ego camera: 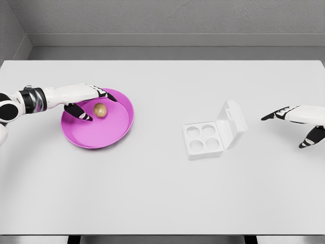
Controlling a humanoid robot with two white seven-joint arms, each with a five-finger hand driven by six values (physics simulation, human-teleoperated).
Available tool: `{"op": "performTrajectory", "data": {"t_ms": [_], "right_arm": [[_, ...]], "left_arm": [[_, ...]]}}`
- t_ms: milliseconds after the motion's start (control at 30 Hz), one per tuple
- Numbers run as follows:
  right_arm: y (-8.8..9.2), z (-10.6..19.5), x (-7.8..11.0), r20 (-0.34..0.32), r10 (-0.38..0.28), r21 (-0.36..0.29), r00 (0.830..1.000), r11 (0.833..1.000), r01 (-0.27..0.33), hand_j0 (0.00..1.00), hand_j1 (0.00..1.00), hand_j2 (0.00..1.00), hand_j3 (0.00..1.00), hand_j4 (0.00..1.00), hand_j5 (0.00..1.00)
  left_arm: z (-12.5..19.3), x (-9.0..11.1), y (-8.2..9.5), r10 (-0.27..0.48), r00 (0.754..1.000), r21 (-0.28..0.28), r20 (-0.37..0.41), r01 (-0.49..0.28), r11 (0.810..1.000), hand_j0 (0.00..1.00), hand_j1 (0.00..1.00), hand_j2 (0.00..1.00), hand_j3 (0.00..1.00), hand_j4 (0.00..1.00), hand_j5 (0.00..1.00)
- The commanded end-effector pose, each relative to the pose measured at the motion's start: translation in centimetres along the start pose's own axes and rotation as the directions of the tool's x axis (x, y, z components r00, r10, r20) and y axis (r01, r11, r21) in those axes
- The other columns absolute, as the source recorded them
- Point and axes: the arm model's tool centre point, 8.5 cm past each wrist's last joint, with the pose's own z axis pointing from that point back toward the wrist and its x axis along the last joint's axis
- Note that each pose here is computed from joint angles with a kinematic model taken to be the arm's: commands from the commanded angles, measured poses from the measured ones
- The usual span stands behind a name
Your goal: Pack egg into the box and close the box lid
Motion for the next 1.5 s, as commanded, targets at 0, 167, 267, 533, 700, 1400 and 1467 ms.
{"op": "performTrajectory", "data": {"t_ms": [0, 167, 267, 533, 700, 1400, 1467], "right_arm": [[-0.06, 0.12, -0.04, -0.001, -0.004, -0.003, 1.000, 1.000, 0.004, 1.00, 1.00, 1.00, 1.00, 1.00, 1.00], [-0.05, 0.13, -0.08, -0.003, -0.005, -0.003, 1.000, 1.000, 0.005, 1.00, 1.00, 1.00, 1.00, 1.00, 1.00], [-0.05, 0.13, -0.08, -0.003, -0.005, -0.003, 1.000, 1.000, 0.005, 1.00, 1.00, 1.00, 1.00, 1.00, 1.00], [0.00, -0.01, -0.01, 0.001, -0.006, -0.002, 1.000, 1.000, 0.006, 1.00, 1.00, 1.00, 1.00, 1.00, 1.00], [0.13, -0.04, -0.05, 0.000, -0.008, 0.001, 1.000, 1.000, 0.008, 1.00, 1.00, 1.00, 1.00, 1.00, 1.00], [0.20, -0.09, -0.04, 0.001, -0.008, 0.004, 1.000, 1.000, 0.008, 1.00, 1.00, 1.00, 1.00, 1.00, 1.00], [0.27, -0.11, -0.04, 0.001, -0.009, 0.005, 1.000, 1.000, 0.009, 1.00, 1.00, 1.00, 1.00, 1.00, 1.00]], "left_arm": [[0.05, -0.06, 0.04, 0.006, 1.000, 0.004, -0.001, -0.006, 1.000, 0.85, 0.85, 0.85, 0.85, 0.85, 0.85], [-0.12, -0.18, -0.20, 0.016, 1.000, 0.002, -0.003, -0.016, 1.000, 0.85, 0.85, 0.85, 0.85, 0.85, 0.85], [-0.06, -0.22, -0.20, 0.015, 1.000, 0.001, -0.005, -0.015, 1.000, 0.81, 0.81, 0.81, 0.81, 0.81, 0.81], [-0.02, -0.19, -0.14, 0.013, 1.000, 0.002, -0.004, -0.013, 1.000, 0.73, 0.73, 0.73, 0.73, 0.73, 0.73], [-0.17, -0.13, -0.24, 0.006, 1.000, -0.005, -0.006, -0.006, 1.000, 0.73, 0.73, 0.73, 0.73, 0.73, 0.73], [-0.33, -0.19, -0.69, -0.009, 1.000, -0.027, -0.016, 0.008, 1.000, 0.59, 0.59, 0.59, 0.59, 0.59, 0.59], [-0.34, -0.19, -0.86, -0.007, 1.000, -0.029, -0.016, 0.006, 1.000, 0.58, 0.58, 0.58, 0.58, 0.58, 0.58]]}}
